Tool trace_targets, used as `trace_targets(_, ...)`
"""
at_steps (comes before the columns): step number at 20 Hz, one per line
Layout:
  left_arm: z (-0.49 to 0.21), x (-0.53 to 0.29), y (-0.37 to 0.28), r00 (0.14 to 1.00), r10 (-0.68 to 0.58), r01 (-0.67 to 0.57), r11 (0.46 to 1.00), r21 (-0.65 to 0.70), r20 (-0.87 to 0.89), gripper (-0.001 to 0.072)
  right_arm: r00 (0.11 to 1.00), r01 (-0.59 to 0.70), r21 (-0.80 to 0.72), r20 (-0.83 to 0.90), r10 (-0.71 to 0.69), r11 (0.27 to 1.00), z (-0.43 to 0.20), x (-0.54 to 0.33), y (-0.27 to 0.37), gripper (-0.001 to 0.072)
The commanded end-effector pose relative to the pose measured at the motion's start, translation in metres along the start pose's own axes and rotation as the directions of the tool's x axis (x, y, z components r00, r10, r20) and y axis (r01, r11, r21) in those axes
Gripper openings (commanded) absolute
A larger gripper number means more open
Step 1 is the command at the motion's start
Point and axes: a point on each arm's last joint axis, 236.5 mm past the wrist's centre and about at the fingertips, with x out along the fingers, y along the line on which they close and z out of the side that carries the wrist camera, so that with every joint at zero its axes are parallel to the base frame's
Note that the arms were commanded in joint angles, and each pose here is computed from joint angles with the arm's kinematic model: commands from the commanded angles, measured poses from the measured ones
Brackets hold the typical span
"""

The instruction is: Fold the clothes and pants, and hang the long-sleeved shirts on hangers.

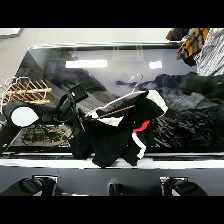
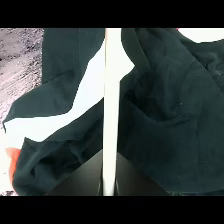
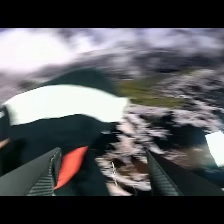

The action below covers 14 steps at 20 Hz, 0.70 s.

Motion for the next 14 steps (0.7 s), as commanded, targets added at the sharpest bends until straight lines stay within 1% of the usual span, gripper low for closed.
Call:
trace_targets(1,-0.001,0.001,0.0,1.0,-0.001,0.001,1.0,0.0,-0.002,0.0035,0.991,-0.087,-0.177,-0.114,0.067,0.98,0.002,0.028,-0.04,0.0597)
trace_targets(2,0.0,0.0,0.0,1.0,0.0,0.0,1.0,0.0,-0.001,0.0036,0.983,-0.125,-0.273,-0.166,0.081,0.954,-0.003,0.038,-0.046,0.0602)
trace_targets(3,-0.001,0.001,0.0,1.0,-0.001,0.001,1.0,0.0,-0.002,0.0035,0.974,-0.169,-0.408,-0.21,0.088,0.897,-0.008,0.049,-0.047,0.0607)
trace_targets(4,-0.001,0.001,0.0,1.0,0.0,0.0,1.0,0.0,-0.002,0.0036,0.968,-0.209,-0.547,-0.234,0.091,0.811,-0.008,0.062,-0.045,0.0613)
trace_targets(5,-0.001,0.0,0.0,1.0,0.0,0.0,1.0,0.0,-0.002,0.0036,0.954,-0.281,-0.631,-0.264,0.14,0.723,-0.009,0.074,-0.032,0.0613)
trace_targets(6,-0.001,0.0,0.0,1.0,0.0,0.0,1.0,0.0,-0.002,0.0035,0.932,-0.356,-0.659,-0.3,0.202,0.663,-0.012,0.088,-0.016,0.0614)
trace_targets(8,-0.001,0.001,0.0,1.0,0.0,0.0,1.0,0.0,-0.002,0.0036,0.88,-0.475,-0.667,-0.377,0.289,0.574,-0.02,0.112,0.006,0.0614)
trace_targets(9,-0.001,0.001,0.0,1.0,0.0,0.0,1.0,-0.001,-0.003,0.0035,0.864,-0.503,-0.671,-0.408,0.296,0.545,-0.024,0.126,0.008,0.0613)
trace_targets(11,-0.001,0.001,0.0,1.0,-0.001,0.001,1.0,-0.001,-0.004,0.0036,0.842,-0.539,-0.665,-0.44,0.312,0.518,-0.027,0.154,0.013,0.061)
trace_targets(14,-0.001,0.001,0.0,1.0,-0.001,0.001,1.0,-0.001,-0.004,0.0036,0.799,-0.6,-0.655,-0.465,0.382,0.459,-0.031,0.187,0.03,0.0609)
